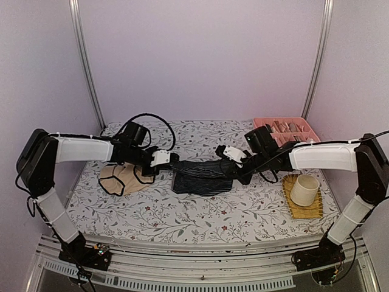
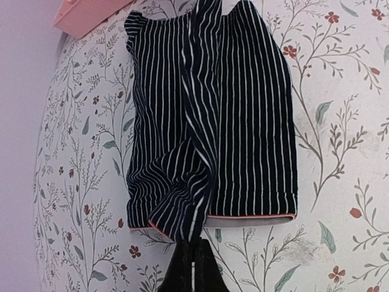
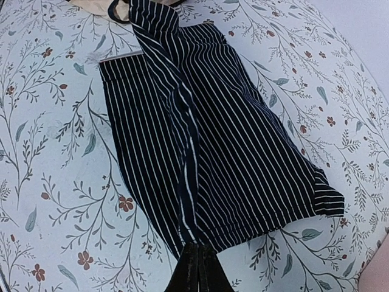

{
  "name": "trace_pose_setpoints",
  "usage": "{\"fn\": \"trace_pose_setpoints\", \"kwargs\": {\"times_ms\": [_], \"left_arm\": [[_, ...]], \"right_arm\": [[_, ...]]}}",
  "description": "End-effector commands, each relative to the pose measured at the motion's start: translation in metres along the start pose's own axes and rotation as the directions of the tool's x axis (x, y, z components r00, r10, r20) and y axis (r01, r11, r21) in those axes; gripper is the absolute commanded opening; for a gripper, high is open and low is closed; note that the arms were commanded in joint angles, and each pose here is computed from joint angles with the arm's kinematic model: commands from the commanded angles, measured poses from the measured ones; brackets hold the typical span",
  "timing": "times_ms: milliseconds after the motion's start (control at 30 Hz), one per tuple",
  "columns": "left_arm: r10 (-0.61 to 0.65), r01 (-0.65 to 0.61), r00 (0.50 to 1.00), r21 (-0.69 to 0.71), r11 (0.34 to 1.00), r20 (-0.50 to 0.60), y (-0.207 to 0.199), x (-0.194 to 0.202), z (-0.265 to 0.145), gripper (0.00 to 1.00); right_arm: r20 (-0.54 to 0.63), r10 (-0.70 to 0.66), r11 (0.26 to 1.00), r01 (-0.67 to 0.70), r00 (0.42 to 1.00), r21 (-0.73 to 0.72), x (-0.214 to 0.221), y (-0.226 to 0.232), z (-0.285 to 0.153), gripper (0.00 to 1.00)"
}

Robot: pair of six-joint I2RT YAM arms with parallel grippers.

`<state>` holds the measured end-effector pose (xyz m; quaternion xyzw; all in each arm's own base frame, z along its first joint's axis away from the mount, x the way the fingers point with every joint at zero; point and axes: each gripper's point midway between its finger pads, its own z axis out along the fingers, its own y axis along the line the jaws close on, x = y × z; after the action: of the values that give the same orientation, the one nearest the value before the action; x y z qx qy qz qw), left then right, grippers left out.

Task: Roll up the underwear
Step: Fold the underwear at the center of the board.

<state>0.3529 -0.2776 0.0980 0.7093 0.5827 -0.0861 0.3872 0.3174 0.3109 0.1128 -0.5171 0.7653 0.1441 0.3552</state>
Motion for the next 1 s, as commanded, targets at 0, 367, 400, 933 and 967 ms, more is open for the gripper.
{"fn": "trace_pose_setpoints", "kwargs": {"times_ms": [0, 367, 400, 933, 967], "left_arm": [[0.040, -0.040, 0.999, 0.031, 0.999, -0.001, -0.019, -0.006, 0.001, 0.01], [0.065, -0.063, 0.997, 0.051, 0.997, -0.038, -0.039, -0.003, 0.012, 0.03], [0.066, -0.064, 0.997, 0.056, 0.996, -0.037, -0.041, -0.004, 0.013, 0.03], [0.045, -0.041, 0.998, 0.080, 0.996, -0.042, -0.057, -0.009, 0.015, 0.07], [0.042, -0.039, 0.998, 0.083, 0.996, -0.041, -0.058, -0.009, 0.015, 0.07]], "right_arm": [[-0.001, 0.005, 0.999, -0.005, 1.000, -0.043, 0.002, 0.017, 0.001, 0.01], [-0.089, 0.023, 0.999, -0.026, 0.996, -0.032, 0.028, 0.024, 0.020, 0.02], [-0.098, 0.025, 0.999, -0.028, 0.995, -0.025, 0.030, 0.023, 0.020, 0.02], [-0.171, 0.066, 0.991, -0.045, 0.983, 0.125, 0.042, 0.002, 0.012, 0.02], [-0.169, 0.069, 0.990, -0.046, 0.983, 0.133, 0.042, 0.001, 0.011, 0.02]]}}
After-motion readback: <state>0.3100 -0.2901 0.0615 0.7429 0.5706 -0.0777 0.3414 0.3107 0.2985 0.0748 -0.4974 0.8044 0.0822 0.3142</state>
